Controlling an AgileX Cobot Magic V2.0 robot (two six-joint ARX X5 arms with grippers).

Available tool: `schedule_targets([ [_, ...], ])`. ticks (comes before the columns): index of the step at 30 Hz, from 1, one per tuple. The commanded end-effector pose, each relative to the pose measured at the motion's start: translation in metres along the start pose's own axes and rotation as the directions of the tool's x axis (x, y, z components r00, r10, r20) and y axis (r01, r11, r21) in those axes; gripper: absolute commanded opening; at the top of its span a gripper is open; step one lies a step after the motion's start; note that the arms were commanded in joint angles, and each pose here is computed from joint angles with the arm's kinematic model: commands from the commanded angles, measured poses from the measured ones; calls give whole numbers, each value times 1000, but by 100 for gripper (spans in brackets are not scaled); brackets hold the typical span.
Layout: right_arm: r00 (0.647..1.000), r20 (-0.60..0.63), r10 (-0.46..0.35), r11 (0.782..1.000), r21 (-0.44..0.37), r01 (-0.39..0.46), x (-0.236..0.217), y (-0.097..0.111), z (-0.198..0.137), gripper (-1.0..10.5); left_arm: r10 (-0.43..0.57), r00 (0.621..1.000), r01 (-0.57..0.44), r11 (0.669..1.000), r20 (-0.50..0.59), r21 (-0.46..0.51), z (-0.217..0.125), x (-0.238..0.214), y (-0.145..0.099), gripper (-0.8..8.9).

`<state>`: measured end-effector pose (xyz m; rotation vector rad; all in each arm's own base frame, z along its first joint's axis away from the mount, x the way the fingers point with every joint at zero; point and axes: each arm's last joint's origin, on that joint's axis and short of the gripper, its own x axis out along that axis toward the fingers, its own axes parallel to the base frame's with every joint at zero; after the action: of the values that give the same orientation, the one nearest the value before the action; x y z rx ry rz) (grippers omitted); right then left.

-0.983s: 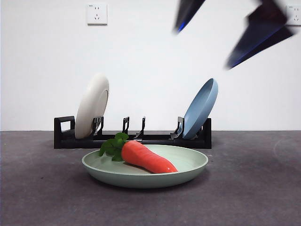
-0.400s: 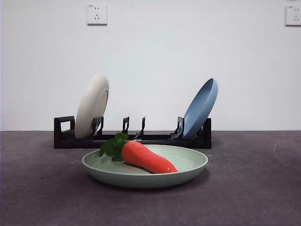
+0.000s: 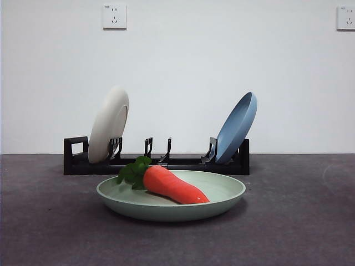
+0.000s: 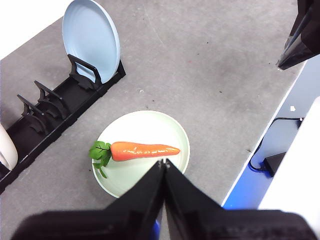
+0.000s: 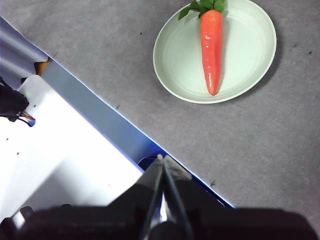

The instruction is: Take the green plate from the plate rack,put the plate on the table,take the carrot from the table,put the carrot in the plate

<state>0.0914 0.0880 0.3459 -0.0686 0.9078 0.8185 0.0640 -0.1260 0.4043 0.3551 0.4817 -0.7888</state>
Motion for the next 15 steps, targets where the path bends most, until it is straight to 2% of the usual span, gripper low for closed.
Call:
schedule_targets([
  [1, 1000, 3, 2, 1000, 7, -2, 1, 0, 0, 1, 2, 1000, -2, 1000, -1, -4, 0, 1, 0, -3],
  [13, 1000, 3, 1, 1000, 7, -2, 1, 0, 0, 1, -1, 1000, 1, 1000, 14, -4, 1, 0, -1, -3],
  [15, 1000, 3, 1, 1000, 7, -2, 1, 0, 0, 1, 22, 999, -22, 1000, 26, -15, 1, -1, 3, -3],
])
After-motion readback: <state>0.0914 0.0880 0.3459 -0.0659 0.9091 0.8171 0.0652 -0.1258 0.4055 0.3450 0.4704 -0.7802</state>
